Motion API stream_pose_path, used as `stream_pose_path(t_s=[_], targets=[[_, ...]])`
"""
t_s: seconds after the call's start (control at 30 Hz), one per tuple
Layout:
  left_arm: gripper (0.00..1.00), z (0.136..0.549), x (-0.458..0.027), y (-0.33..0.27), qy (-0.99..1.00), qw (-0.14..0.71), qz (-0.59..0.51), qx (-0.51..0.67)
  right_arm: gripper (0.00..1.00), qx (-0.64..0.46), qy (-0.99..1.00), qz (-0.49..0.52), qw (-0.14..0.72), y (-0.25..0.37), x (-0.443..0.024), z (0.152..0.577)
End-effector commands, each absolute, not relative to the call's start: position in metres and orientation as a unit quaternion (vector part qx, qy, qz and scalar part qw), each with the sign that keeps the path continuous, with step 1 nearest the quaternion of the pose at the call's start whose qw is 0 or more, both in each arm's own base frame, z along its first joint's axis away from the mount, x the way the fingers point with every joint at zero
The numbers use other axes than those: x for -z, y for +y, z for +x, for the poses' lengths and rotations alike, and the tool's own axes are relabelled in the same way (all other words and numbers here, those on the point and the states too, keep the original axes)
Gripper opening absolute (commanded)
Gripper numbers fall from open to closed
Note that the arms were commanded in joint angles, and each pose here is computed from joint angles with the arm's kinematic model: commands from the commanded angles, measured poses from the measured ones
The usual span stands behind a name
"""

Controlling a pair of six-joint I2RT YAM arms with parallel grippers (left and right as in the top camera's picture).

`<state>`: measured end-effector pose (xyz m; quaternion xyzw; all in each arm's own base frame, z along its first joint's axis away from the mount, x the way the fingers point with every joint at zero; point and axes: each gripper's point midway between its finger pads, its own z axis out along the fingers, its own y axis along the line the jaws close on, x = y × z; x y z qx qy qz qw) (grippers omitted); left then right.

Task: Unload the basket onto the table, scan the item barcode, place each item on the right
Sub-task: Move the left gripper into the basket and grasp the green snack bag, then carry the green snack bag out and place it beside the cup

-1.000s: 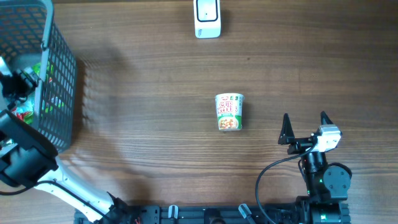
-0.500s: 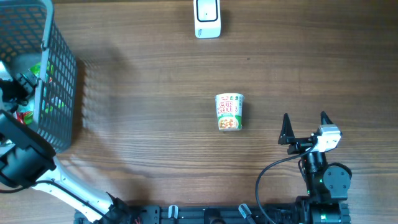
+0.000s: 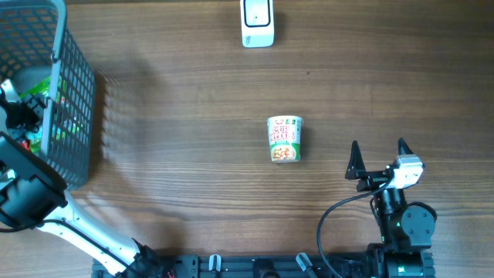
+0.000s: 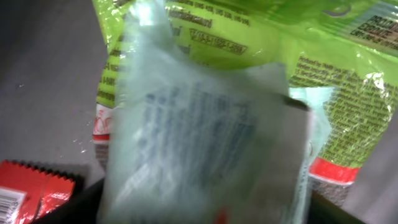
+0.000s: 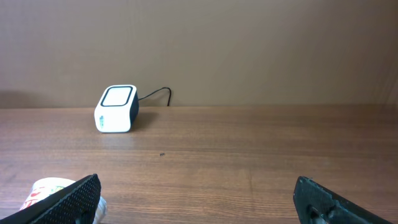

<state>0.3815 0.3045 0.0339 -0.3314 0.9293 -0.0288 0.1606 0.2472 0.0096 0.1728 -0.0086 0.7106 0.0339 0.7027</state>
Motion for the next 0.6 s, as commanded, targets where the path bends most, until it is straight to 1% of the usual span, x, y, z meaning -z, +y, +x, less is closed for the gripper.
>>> stream_pose_path(t_s=[0.0, 0.03, 0.07, 0.2, 0.33, 0.4, 0.57], targets=[[0.20, 0.377, -0.007, 0.296, 0.932, 0.133, -0.332, 0.051, 1.00, -0.029, 0.708, -0.010, 0.706, 0.009, -0.174, 0.247], [0.08, 0.379, -0.013, 0.298, 0.932, 0.139, -0.331, 0.048, 1.00, -0.029, 0.708, -0.010, 0.706, 0.009, -0.174, 0.247], [0.04, 0.382, -0.019, 0.300, 0.931, 0.147, -0.330, 0.045, 1.00, -0.029, 0.708, -0.010, 0.706, 0.009, -0.174, 0.247], [0.04, 0.394, -0.066, 0.311, 0.920, 0.197, -0.337, 0.027, 1.00, -0.029, 0.708, -0.010, 0.706, 0.009, -0.174, 0.247], [0.04, 0.404, -0.151, 0.320, 0.894, 0.282, -0.348, 0.001, 1.00, -0.029, 0.708, -0.010, 0.706, 0.009, -0.174, 0.247], [0.04, 0.403, -0.210, 0.319, 0.875, 0.338, -0.347, -0.016, 1.00, -0.029, 0.708, -0.010, 0.706, 0.009, -0.174, 0.247], [0.04, 0.379, -0.336, 0.296, 0.804, 0.462, -0.373, -0.028, 1.00, -0.029, 0.708, -0.010, 0.706, 0.009, -0.174, 0.247]])
